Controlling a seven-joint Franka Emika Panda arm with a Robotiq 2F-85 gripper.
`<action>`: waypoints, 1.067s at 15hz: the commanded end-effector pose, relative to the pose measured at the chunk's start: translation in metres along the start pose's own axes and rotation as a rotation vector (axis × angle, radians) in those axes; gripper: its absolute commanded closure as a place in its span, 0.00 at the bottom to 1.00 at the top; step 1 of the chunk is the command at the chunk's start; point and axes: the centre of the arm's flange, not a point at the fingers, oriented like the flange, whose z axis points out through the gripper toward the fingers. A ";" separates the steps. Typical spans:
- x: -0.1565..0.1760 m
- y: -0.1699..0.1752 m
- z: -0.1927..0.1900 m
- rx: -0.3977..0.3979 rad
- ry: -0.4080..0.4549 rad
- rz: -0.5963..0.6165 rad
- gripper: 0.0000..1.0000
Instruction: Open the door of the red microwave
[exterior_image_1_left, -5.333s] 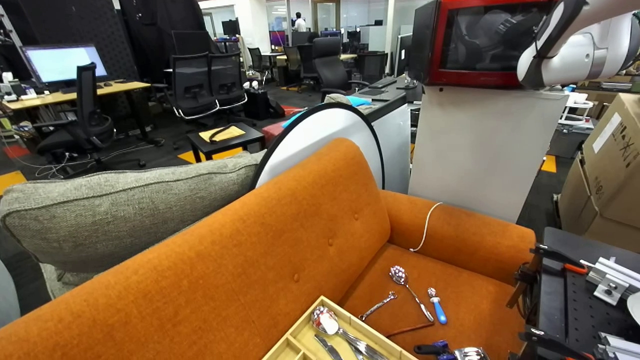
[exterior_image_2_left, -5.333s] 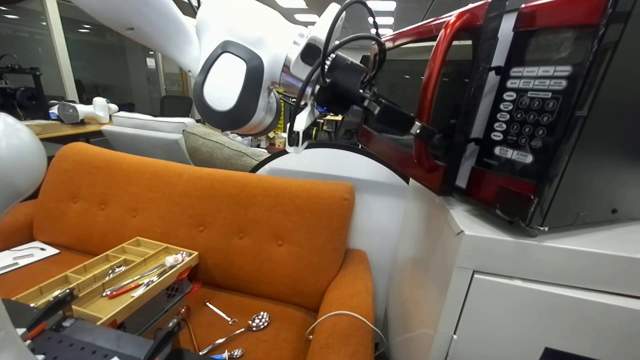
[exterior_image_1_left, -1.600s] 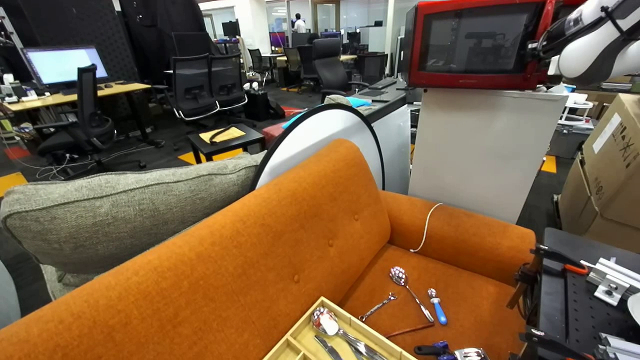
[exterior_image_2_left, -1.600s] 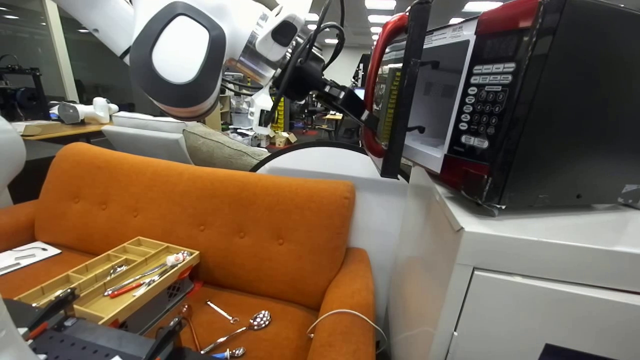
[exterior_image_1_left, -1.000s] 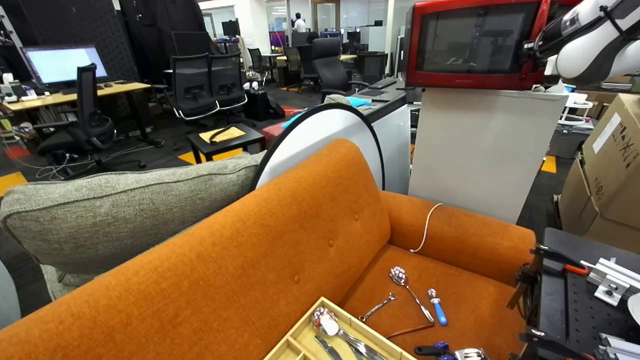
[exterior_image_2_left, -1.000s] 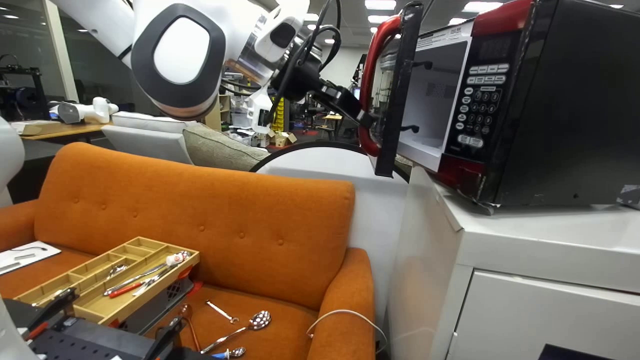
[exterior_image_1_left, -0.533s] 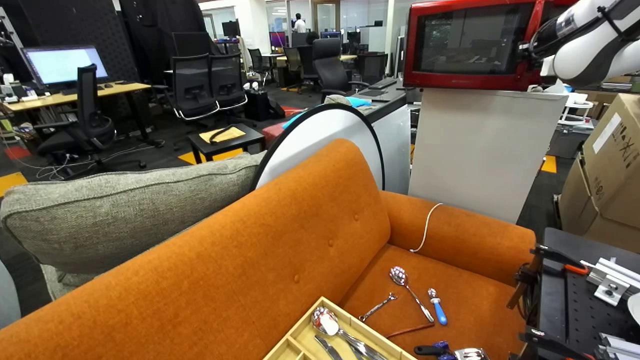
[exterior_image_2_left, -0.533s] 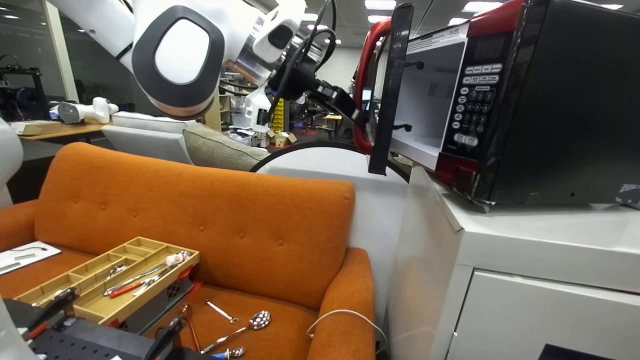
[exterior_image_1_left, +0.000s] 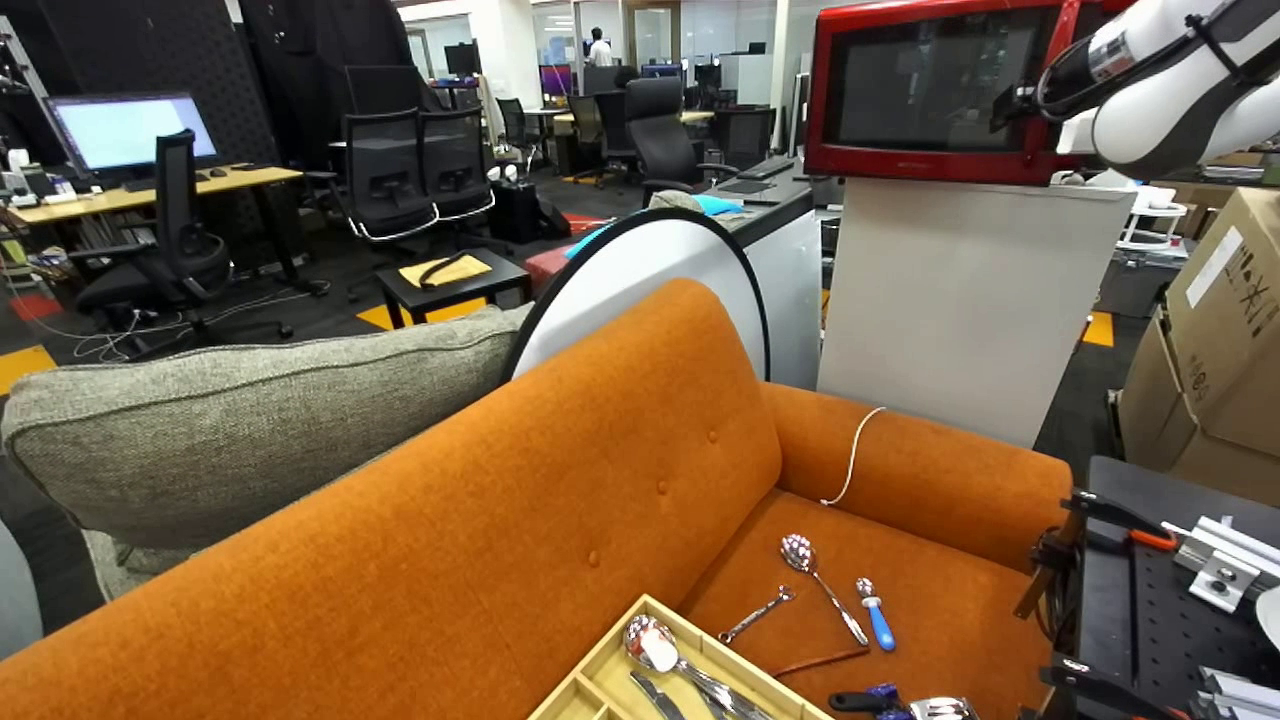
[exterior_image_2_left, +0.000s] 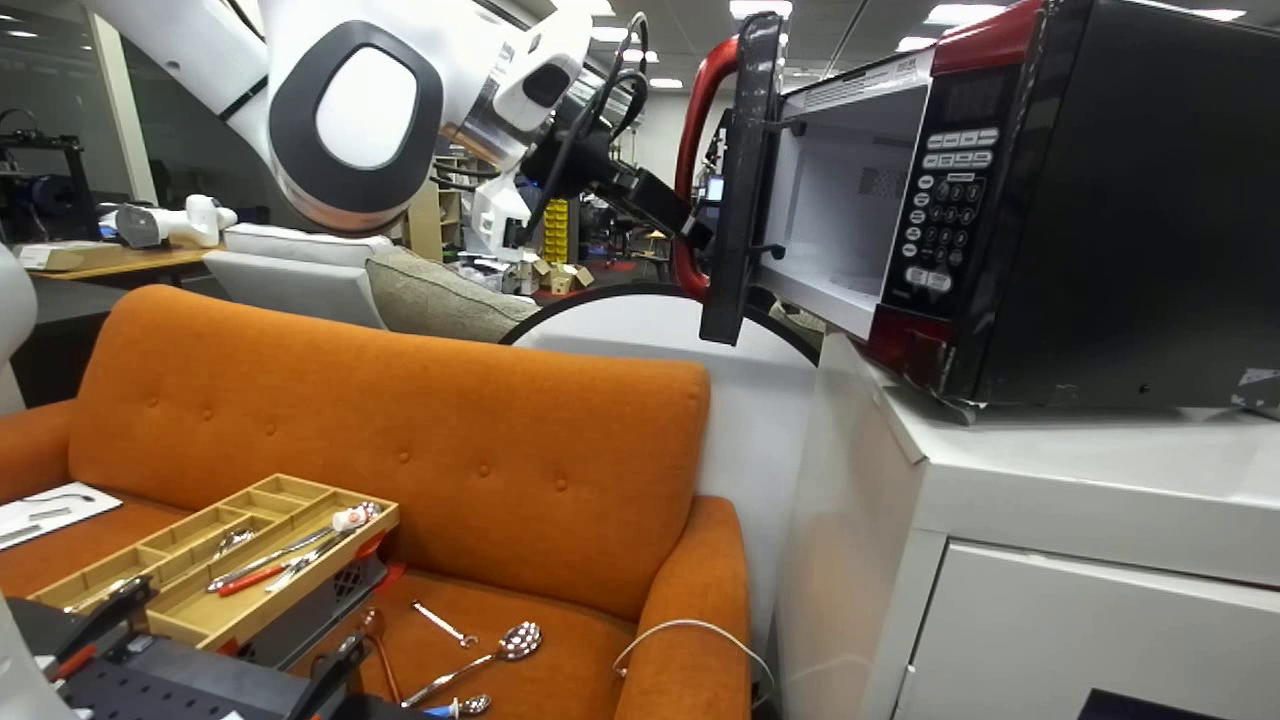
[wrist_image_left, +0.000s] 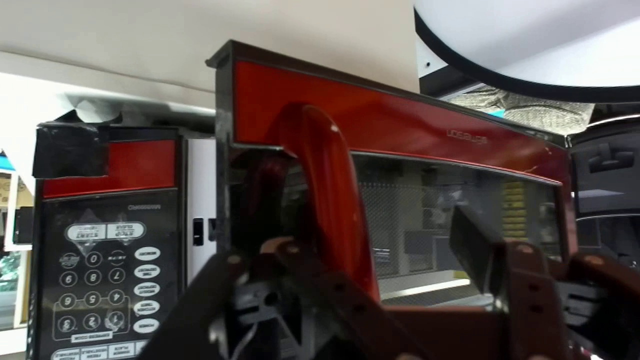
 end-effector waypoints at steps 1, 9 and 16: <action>-0.013 0.030 -0.031 0.070 0.015 -0.004 0.01; -0.014 0.018 -0.036 0.102 0.018 0.005 0.00; 0.013 0.044 -0.056 -0.057 0.195 0.059 0.00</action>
